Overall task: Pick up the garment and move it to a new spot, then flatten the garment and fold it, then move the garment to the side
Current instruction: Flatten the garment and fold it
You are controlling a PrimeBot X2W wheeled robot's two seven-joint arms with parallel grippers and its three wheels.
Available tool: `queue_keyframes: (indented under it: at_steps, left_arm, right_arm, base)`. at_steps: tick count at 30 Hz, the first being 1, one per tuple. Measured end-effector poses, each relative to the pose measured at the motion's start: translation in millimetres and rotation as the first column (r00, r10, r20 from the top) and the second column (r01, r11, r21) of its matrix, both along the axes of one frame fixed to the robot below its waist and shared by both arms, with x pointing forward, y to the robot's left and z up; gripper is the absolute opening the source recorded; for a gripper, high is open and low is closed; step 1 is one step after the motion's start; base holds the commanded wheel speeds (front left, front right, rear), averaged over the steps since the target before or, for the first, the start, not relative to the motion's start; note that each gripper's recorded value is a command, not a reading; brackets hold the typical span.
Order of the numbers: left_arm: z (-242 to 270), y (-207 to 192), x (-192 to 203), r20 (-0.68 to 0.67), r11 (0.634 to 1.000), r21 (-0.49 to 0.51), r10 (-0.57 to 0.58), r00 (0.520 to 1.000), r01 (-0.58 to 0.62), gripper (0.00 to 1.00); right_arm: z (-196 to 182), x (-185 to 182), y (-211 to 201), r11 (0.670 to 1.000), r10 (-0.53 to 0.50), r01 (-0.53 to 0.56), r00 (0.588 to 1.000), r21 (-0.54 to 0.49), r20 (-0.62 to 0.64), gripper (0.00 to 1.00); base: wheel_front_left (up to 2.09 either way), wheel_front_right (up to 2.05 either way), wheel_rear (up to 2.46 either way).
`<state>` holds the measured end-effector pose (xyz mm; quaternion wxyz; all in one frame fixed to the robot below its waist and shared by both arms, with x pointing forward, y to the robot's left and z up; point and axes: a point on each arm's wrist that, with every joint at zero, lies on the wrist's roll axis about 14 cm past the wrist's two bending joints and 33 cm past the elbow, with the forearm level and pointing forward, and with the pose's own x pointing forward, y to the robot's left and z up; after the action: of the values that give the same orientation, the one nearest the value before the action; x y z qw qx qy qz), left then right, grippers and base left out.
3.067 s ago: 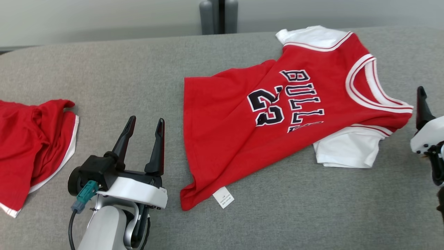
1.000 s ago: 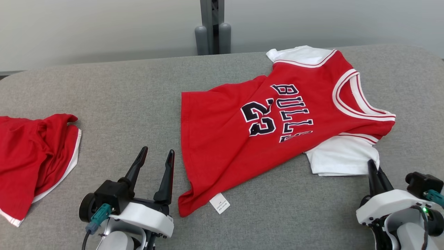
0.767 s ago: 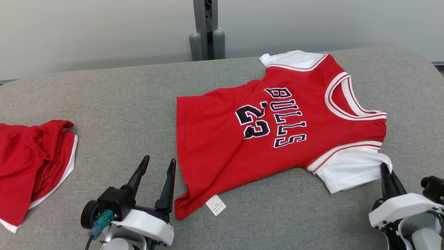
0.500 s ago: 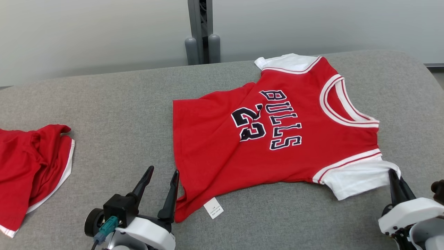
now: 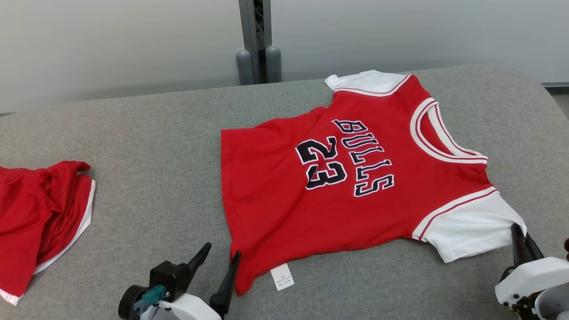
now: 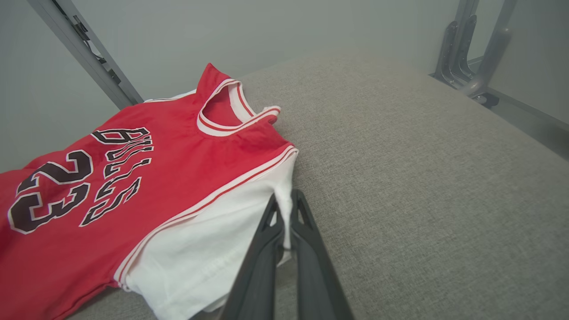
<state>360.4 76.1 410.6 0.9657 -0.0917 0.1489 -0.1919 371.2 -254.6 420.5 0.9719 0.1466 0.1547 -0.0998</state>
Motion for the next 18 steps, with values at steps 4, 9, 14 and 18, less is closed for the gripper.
queue_keyframes:
  at_steps: [4,9,14,18]
  left_arm:
    - [-7,-6,-13,-0.06,0.999,-0.017,-0.048,0.997,0.047,1.0]
    - [-11,-11,-27,-0.137,0.994,-0.064,-0.093,0.986,0.085,1.0]
    - [-19,-9,-36,-0.203,0.993,-0.077,-0.107,0.973,0.093,1.0]
    - [-24,-16,-39,-0.235,0.991,-0.095,-0.118,0.965,0.098,1.0]
  right_arm:
    - [1,1,3,1.0,0.008,-0.008,1.0,-0.001,0.001,0.0]
    - [0,-2,6,1.0,0.017,-0.017,1.0,-0.004,-0.005,0.0]
    - [0,-3,10,0.999,0.032,-0.032,0.999,-0.011,-0.008,0.0]
    - [-1,-3,12,0.999,0.04,-0.04,0.999,-0.013,-0.012,0.0]
  base:
    - [0.0,0.0,0.0]
    - [0.0,0.0,0.0]
    - [0.0,0.0,0.0]
    - [0.0,0.0,0.0]
